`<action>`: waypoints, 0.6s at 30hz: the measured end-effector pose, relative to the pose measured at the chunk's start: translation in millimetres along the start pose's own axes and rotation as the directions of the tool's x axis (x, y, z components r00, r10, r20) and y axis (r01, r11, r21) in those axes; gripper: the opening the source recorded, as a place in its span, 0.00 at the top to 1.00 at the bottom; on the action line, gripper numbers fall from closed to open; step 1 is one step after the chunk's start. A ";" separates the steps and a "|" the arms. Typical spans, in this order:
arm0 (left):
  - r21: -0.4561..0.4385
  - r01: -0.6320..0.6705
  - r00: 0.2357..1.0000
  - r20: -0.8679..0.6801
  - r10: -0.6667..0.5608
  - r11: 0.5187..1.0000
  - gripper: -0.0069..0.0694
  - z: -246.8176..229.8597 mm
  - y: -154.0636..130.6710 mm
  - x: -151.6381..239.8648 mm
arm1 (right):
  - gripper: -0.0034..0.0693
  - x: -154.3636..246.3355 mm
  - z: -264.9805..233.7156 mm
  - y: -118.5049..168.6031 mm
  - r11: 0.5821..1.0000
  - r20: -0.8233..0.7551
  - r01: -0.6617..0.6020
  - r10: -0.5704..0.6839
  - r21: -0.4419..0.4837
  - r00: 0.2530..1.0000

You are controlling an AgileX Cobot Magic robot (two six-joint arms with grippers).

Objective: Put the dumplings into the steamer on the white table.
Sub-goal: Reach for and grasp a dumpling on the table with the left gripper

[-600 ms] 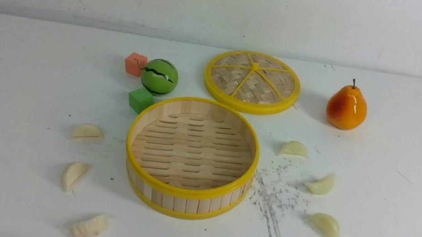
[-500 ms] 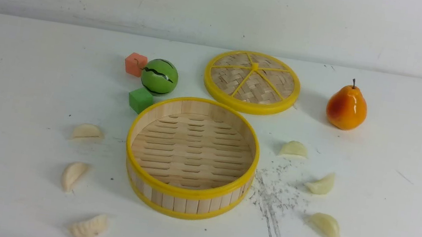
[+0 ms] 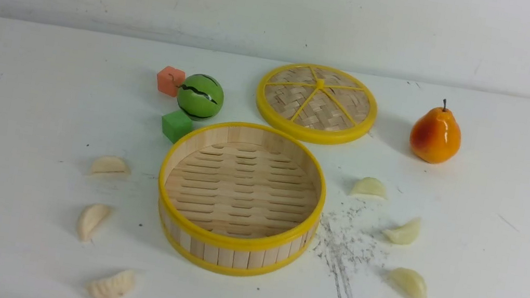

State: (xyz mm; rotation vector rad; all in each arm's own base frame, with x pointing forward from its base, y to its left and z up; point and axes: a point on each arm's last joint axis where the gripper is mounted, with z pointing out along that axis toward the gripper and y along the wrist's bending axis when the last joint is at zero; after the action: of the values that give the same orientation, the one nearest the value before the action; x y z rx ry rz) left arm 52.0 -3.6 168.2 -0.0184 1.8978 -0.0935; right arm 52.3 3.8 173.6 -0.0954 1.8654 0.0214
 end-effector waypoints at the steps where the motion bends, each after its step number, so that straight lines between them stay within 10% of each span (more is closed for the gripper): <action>1: 0.000 0.000 1.000 0.000 0.000 1.000 0.60 0.0 0.0 0.0 | 0.62 0.0 0.0 0.0 1.000 0.000 0.000 0.000 0.000 1.000; 18: -0.001 -0.009 1.000 0.017 0.009 1.000 0.60 0.0 0.1 -1.5 | 0.62 0.0 0.0 0.0 1.000 0.000 0.000 0.000 0.000 1.000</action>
State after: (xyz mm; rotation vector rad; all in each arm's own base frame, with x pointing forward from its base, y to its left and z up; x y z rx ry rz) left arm 52.5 -3.4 169.7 -0.0115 1.8810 -0.0865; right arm 52.3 3.8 173.6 -0.0954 1.8654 0.0214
